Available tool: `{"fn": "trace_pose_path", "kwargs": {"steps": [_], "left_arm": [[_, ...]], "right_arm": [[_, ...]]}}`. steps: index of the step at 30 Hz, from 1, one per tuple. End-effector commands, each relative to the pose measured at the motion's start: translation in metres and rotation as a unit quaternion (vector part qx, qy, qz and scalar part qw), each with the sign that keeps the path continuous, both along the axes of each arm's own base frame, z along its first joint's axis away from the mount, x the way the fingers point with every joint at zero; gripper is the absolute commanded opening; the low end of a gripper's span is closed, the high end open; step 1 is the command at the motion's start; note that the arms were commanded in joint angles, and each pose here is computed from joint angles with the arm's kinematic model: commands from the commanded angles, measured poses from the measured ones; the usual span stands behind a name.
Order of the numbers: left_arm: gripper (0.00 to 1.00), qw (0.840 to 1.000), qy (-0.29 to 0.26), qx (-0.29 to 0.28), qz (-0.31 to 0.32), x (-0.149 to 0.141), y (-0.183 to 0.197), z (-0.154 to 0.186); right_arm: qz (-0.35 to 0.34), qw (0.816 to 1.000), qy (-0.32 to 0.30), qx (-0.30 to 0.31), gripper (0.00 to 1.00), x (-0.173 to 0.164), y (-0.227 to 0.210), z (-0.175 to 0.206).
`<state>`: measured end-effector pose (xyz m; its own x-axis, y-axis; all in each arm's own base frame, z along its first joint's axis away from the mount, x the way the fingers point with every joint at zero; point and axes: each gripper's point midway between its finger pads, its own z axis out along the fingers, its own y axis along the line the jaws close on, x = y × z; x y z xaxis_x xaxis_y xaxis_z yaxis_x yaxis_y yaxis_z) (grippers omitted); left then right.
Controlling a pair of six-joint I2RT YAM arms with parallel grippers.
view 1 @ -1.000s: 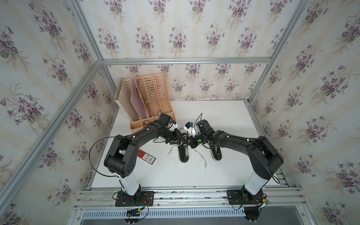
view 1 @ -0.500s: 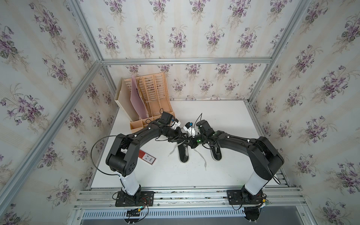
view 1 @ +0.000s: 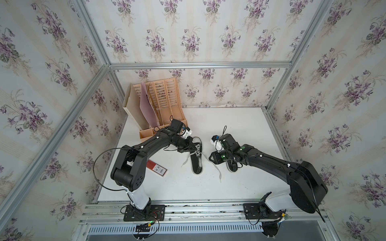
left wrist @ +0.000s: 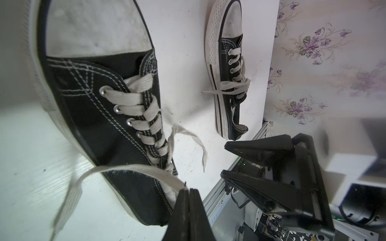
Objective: Tie the shoes
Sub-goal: Tie the shoelace on the shoe.
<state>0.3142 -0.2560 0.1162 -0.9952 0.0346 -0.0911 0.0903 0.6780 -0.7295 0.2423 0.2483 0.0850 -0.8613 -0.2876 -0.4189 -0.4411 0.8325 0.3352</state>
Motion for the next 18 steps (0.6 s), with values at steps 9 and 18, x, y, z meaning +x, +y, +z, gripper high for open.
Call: {"fn": "trace_pose_path", "kwargs": {"steps": [9,18], "left_arm": [[0.0,1.0,-0.01,0.015,-0.013,0.0,0.011,-0.001],[0.0,1.0,-0.01,0.017,-0.005,-0.004,0.017,-0.006]], "right_arm": [[-0.093,0.98,0.094,-0.148,0.41,-0.048,-0.042,-0.062],[-0.118,0.974,0.096,-0.171,0.22,-0.047,-0.048,-0.082]]}}
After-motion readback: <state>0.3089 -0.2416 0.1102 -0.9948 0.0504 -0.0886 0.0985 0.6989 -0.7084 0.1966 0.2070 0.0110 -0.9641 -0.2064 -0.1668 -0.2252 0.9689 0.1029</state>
